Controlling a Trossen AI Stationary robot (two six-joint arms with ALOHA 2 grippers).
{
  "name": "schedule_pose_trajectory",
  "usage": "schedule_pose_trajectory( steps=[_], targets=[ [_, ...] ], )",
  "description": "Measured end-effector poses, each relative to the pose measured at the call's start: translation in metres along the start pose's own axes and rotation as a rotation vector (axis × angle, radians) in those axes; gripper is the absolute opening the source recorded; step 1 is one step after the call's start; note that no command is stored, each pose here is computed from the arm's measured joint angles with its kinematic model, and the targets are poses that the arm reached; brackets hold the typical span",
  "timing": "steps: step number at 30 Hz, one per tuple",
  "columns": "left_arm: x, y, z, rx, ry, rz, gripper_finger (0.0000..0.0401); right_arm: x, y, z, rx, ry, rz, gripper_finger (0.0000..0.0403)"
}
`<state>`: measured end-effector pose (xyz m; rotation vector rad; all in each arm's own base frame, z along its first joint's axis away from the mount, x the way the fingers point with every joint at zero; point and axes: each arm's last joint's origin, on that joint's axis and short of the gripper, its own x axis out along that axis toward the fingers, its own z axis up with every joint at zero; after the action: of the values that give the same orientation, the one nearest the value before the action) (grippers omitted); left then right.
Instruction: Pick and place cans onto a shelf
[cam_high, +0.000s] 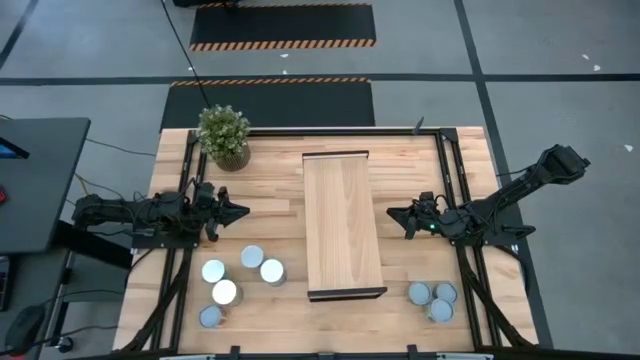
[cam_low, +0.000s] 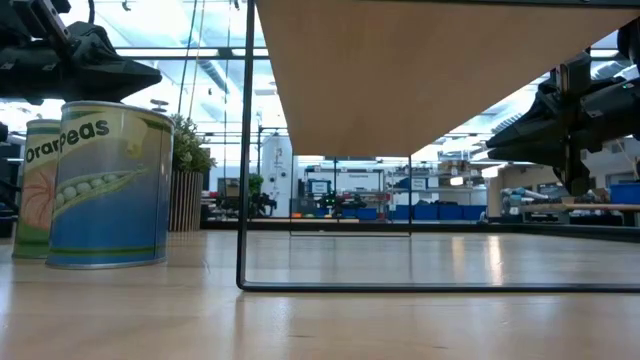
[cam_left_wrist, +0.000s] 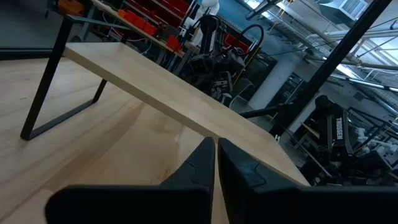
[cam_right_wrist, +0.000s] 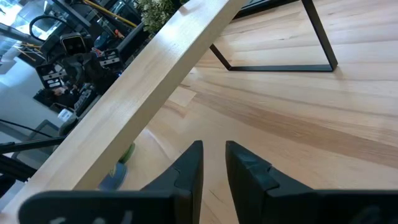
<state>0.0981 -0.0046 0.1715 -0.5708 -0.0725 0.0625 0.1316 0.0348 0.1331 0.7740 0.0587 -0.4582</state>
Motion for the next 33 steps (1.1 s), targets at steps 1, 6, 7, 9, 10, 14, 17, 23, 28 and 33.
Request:
schedule_pose_trajectory(
  steps=[1, 6, 7, 9, 10, 14, 17, 23, 28, 33],
  targets=[
    [0.0, 0.0, 0.0, 0.0, 0.0, 0.0, 0.0025, 0.0, 0.0, 0.0, 0.0, 0.0, 0.0, 0.0075],
    [0.0, 0.0, 0.0, 0.0, 0.0, 0.0, 0.0025, 0.0, 0.0, 0.0, 0.0, 0.0, 0.0, 0.0075],
    [0.0, 0.0, 0.0, 0.0, 0.0, 0.0, 0.0025, 0.0, 0.0, 0.0, 0.0, 0.0, 0.0, 0.0075],
    [0.0, 0.0, 0.0, 0.0, 0.0, 0.0, 0.0025, 0.0, 0.0, 0.0, 0.0, 0.0, 0.0, 0.0075],
    [0.0, 0.0, 0.0, 0.0, 0.0, 0.0, 0.0025, 0.0, 0.0, 0.0, 0.001, 0.0, 0.001, 0.0076],
    [0.0, 0.0, 0.0, 0.0, 0.0, 0.0, 0.0025, 0.0, 0.0, 0.0, 0.0, 0.0, 0.0, 0.0075],
    [0.0, 0.0, 0.0, 0.0, 0.0, 0.0, 0.0025, 0.0, 0.0, 0.0, 0.0, 0.0, 0.001, 0.0076],
    [0.0, 0.0, 0.003, -0.012, -0.054, 0.032, 0.0025, 0.0, 0.0, 0.0, 0.002, -0.005, -0.001, 0.0075],
    [-0.002, -0.002, 0.017, -0.204, -0.279, 0.109, 0.0025, 0.0, 0.007, 0.007, 0.124, -0.07, 0.045, 0.0075],
    [-0.004, -0.003, 0.022, -0.244, -0.362, 0.135, 0.0025, -0.001, 0.015, 0.016, 0.149, -0.141, 0.106, 0.0075]
  ],
)
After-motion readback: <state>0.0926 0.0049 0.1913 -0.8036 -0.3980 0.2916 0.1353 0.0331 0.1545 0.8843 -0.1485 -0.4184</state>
